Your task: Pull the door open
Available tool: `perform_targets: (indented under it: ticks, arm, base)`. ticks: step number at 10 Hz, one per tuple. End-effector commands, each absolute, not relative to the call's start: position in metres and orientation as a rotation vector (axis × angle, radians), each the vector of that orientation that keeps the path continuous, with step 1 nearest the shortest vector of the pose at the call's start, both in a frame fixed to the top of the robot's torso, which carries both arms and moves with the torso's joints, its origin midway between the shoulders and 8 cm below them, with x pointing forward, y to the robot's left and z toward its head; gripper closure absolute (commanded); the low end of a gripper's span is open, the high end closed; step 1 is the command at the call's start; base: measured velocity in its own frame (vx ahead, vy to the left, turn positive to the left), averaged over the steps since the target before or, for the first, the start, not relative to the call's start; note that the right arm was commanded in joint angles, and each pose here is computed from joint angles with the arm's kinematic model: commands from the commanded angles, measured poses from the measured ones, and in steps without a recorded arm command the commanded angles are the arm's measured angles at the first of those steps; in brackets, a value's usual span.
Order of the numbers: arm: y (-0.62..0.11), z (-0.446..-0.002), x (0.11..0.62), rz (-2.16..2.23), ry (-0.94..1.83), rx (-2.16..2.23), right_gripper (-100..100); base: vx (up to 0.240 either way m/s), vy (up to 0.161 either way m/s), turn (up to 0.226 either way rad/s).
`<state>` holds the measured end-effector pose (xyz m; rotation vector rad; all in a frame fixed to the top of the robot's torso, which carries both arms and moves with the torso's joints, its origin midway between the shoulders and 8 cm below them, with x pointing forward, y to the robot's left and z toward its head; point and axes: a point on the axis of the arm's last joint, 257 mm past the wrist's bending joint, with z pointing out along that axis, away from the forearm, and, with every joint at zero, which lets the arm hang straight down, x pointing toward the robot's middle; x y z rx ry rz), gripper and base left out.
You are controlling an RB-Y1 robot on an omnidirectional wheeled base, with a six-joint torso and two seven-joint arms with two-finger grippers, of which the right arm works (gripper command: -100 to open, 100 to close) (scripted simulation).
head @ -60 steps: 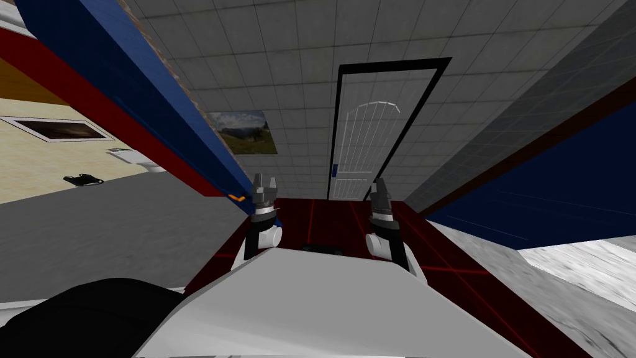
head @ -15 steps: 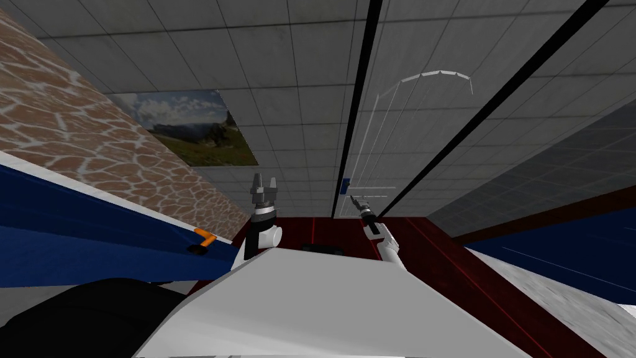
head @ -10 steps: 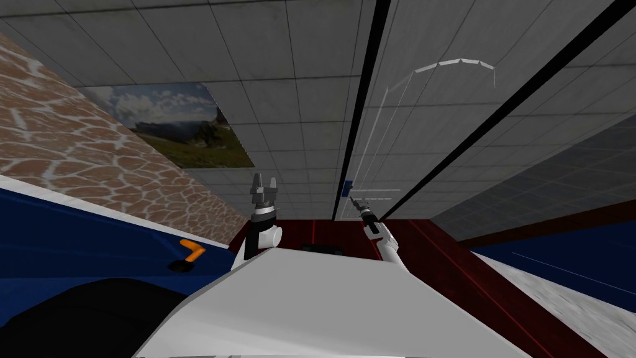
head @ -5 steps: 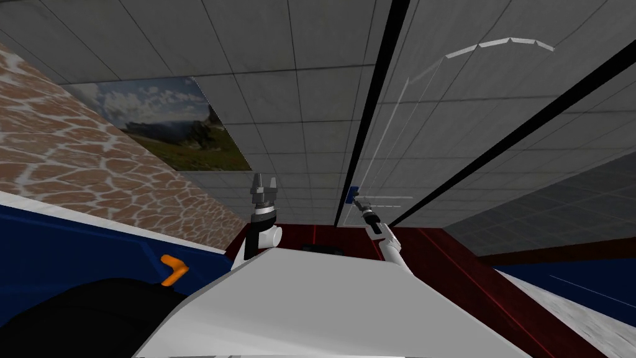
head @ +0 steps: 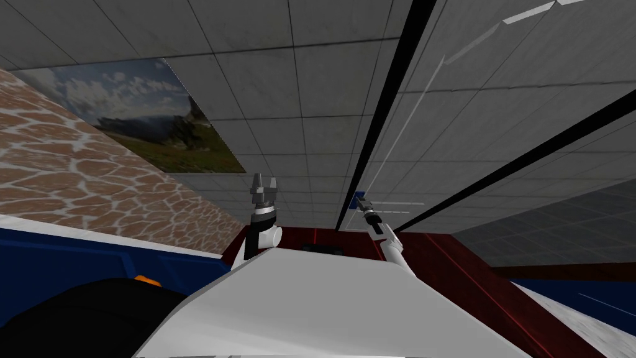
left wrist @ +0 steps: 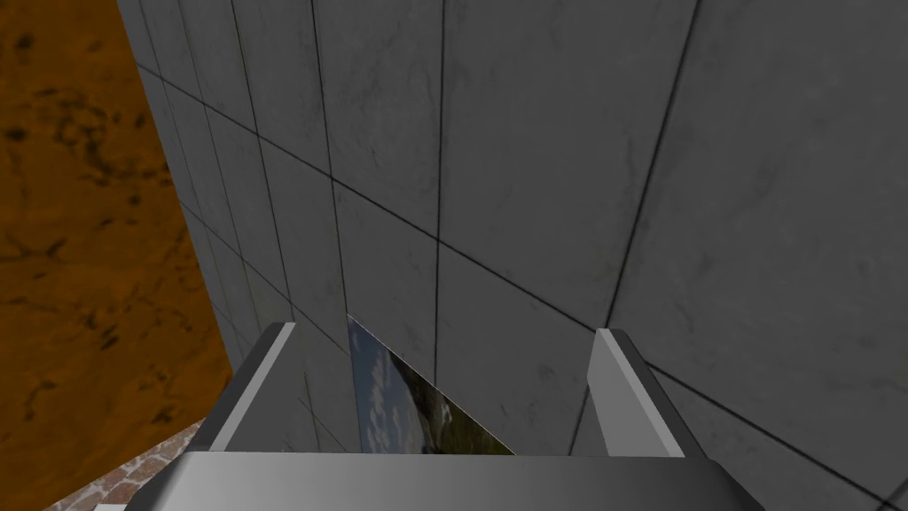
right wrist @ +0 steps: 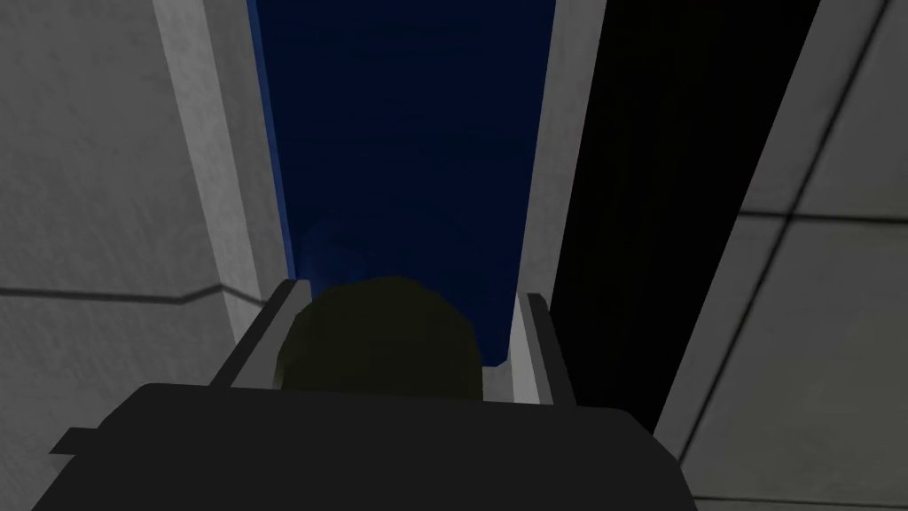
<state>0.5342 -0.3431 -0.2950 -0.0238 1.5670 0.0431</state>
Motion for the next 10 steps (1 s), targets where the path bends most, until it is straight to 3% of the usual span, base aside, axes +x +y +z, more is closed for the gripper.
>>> perform_targets:
  ticks: [1, 5, 10]
  arm:
    - [-0.3425, -0.2953, 0.5345, 0.043, 1.568, -0.024, 100]
    - [-0.3425, -0.2953, 0.5345, 0.043, 1.568, -0.024, 100]
    - [-0.3517, -0.2901, 0.5351, 0.183, 1.542, 0.16, 100]
  base:
    - [-0.035, -0.014, -0.006]
    - [-0.009, -0.003, 0.006]
    - [-0.049, -0.043, 0.098]
